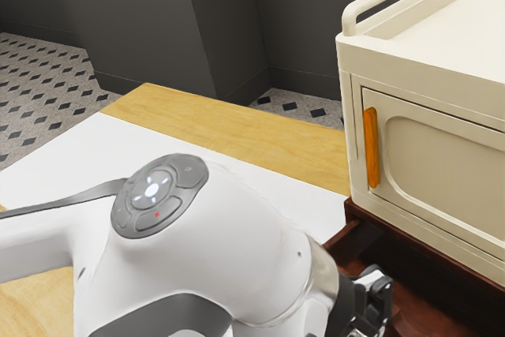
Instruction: Pull the drawer handle with one arm to open the drawer
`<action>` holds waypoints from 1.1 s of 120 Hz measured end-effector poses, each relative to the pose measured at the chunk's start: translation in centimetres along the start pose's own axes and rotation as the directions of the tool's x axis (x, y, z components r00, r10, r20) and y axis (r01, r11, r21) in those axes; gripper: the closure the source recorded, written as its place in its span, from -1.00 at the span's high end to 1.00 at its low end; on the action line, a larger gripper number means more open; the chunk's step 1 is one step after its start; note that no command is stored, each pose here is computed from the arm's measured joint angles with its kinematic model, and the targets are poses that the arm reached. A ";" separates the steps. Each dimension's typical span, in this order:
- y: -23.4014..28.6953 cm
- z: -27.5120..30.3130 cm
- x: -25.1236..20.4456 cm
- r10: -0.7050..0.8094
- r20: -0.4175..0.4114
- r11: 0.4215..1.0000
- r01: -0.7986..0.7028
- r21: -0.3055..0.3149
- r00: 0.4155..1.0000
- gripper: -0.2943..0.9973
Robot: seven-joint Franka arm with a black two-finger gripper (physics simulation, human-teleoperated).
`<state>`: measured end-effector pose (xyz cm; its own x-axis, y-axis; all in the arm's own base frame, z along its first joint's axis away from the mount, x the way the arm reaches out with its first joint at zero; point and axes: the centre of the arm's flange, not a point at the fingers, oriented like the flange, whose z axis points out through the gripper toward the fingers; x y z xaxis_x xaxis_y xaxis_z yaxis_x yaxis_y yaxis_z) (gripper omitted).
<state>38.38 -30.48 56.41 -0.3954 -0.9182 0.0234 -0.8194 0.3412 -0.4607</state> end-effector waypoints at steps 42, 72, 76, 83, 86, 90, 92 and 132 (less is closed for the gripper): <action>4.2 -0.2 1.9 0.011 0.008 1.000 -0.011 -0.004 1.000 -0.54; 5.6 -1.2 2.2 -0.004 0.011 1.000 0.004 0.009 1.000 -0.55; 5.9 -1.3 2.2 -0.006 0.012 1.000 0.006 0.010 1.000 -0.55; 6.1 -1.4 2.2 -0.012 0.010 1.000 0.012 0.010 1.000 -0.54; 6.3 -1.5 2.2 -0.014 0.010 1.000 0.014 0.011 1.000 -0.54; 6.4 -1.5 2.2 -0.017 0.009 1.000 0.017 0.012 1.000 -0.54; 6.5 -1.6 2.2 -0.018 0.009 1.000 0.018 0.012 1.000 -0.54; 7.3 -2.1 2.3 -0.032 0.007 0.999 0.032 0.018 0.999 -0.52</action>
<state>30.64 -29.73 54.94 -0.3659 -0.9301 0.0315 -0.8240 0.3081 -0.4756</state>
